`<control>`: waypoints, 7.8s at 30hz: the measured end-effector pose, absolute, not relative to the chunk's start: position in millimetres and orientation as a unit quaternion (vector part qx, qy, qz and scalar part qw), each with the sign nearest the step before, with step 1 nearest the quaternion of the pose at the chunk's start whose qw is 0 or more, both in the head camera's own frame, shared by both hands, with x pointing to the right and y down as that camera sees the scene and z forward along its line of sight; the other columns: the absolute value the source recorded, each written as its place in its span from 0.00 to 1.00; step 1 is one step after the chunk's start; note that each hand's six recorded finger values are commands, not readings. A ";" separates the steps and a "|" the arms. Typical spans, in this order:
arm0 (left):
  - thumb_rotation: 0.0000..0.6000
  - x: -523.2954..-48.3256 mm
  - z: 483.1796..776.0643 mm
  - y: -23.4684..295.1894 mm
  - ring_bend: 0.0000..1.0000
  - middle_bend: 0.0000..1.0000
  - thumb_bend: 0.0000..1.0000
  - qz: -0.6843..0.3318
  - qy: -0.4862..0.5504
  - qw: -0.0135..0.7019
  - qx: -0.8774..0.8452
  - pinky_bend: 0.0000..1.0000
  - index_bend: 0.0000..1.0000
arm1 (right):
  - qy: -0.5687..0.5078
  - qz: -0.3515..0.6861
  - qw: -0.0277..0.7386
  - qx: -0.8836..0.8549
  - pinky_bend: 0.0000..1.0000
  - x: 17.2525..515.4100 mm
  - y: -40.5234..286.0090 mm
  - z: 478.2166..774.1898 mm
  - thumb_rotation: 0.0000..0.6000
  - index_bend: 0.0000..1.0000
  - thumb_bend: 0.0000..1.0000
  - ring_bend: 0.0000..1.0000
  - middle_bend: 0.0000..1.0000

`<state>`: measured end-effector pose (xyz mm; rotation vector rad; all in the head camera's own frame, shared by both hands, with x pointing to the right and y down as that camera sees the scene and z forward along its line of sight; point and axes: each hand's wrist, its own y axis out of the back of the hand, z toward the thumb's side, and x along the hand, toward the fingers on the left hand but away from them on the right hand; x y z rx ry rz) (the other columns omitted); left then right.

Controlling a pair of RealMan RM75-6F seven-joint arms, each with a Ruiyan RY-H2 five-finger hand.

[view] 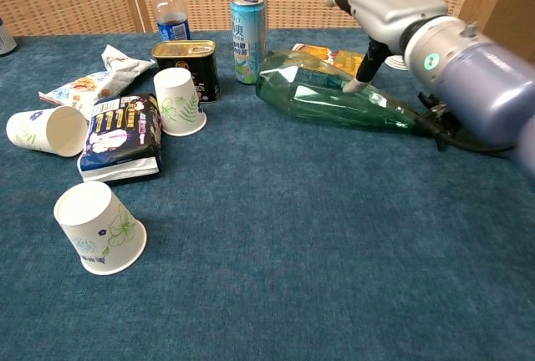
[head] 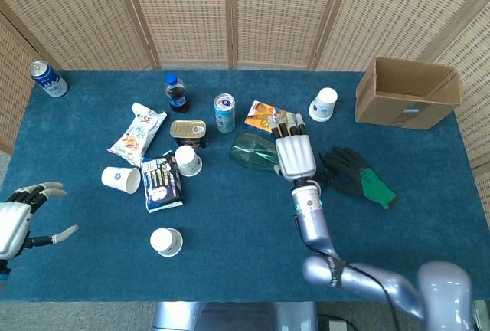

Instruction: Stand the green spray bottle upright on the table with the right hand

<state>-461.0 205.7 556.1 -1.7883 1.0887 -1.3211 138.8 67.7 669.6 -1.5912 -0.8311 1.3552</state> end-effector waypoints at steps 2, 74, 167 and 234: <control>0.51 -456.8 555.7 203.0 0.29 0.30 0.18 -0.500 0.413 0.330 -0.686 0.27 0.34 | -0.321 0.540 0.401 -0.667 0.28 143.6 72.6 660.9 0.93 0.00 0.12 0.16 0.18; 0.51 -442.1 550.6 204.3 0.28 0.30 0.18 -0.465 0.408 0.336 -0.710 0.29 0.32 | -0.148 0.553 0.241 -0.784 0.43 187.5 131.9 661.6 0.42 0.00 0.24 0.32 0.21; 0.51 -464.3 554.7 217.8 0.27 0.27 0.18 -0.477 0.438 0.318 -0.692 0.27 0.29 | -0.016 0.335 0.508 -0.793 0.29 55.2 107.7 639.2 1.00 0.09 0.24 0.09 0.19; 0.51 -459.5 538.1 230.9 0.23 0.22 0.18 -0.488 0.443 0.316 -0.682 0.27 0.23 | 0.094 0.297 0.634 -0.708 0.29 38.9 87.8 711.7 1.00 0.17 0.21 0.14 0.24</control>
